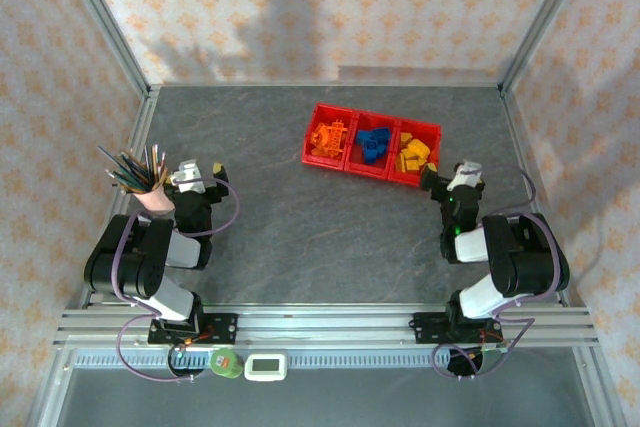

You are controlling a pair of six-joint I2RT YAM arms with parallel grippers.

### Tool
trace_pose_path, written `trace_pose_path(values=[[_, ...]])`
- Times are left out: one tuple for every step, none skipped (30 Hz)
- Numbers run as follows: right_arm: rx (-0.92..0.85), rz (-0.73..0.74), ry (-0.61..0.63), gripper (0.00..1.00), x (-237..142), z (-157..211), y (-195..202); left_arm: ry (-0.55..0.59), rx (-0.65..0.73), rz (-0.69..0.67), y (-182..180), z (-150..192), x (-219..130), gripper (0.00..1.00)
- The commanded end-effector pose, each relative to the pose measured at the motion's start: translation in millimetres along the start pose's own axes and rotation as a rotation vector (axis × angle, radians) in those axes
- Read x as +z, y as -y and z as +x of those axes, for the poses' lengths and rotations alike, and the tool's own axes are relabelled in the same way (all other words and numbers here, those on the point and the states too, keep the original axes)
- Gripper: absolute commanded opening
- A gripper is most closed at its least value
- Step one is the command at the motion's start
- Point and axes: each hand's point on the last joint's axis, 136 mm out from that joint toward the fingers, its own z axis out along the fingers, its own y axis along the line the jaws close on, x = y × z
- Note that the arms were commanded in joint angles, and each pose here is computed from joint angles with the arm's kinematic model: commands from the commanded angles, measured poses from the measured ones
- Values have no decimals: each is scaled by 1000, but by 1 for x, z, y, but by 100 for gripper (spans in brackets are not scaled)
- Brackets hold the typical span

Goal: Sort the legos into containers by color
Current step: Reset both arms

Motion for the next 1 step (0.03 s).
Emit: trace_pose_path(values=[[-5, -17, 57, 100, 1, -16, -4, 50, -29, 21, 4, -15, 3, 100]])
